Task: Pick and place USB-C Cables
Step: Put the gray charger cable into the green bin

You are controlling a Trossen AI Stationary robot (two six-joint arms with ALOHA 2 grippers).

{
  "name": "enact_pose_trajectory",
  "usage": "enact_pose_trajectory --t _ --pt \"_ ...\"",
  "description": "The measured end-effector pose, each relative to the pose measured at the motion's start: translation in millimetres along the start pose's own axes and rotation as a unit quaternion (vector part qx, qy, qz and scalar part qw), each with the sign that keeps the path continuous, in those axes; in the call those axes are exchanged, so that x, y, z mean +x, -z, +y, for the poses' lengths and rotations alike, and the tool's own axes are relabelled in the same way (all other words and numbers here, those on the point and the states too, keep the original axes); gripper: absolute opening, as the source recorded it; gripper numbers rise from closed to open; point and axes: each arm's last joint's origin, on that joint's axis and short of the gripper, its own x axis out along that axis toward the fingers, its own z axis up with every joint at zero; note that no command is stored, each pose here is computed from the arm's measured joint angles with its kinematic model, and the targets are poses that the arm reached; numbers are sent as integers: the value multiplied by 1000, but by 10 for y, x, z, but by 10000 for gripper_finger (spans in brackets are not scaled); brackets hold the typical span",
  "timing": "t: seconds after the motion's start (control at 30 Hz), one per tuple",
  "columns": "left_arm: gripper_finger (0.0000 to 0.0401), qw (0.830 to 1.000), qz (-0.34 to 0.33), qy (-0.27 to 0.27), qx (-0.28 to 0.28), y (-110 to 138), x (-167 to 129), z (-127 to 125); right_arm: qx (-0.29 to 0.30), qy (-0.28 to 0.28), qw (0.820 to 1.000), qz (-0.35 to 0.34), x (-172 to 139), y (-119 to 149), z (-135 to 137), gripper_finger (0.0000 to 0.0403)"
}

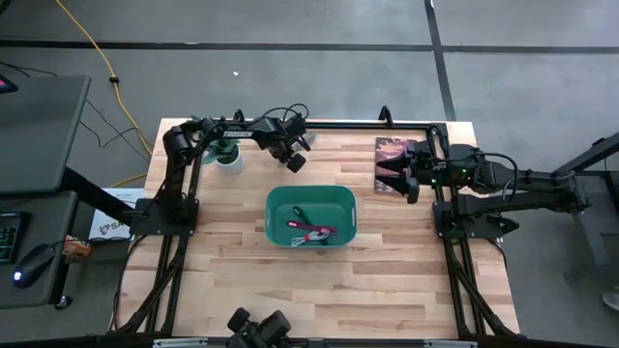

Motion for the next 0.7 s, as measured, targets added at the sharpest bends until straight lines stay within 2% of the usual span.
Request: enact_pose_trajectory --t 0.13,0.27,0.37,0.5,0.6,0.7 --pt "4 1000 -25 14 6 -1 -244 20 -1 0 1000 0 0 0 0 265" --pt "2 993 -116 34 20 -43 -817 63 -2 0 1000 0 0 0 0 265" --pt "2 981 -187 53 22 -2 -1265 82 -7 0 1000 0 0 0 1 265" --pt "2 944 -310 106 27 154 -1945 72 -14 0 1000 0 0 0 0 265" --pt "2 903 -398 158 33 368 -2312 13 -15 0 1000 0 0 0 1 265" --pt "2 862 -461 209 28 625 -2533 -44 -15 0 1000 0 1 0 0 265"
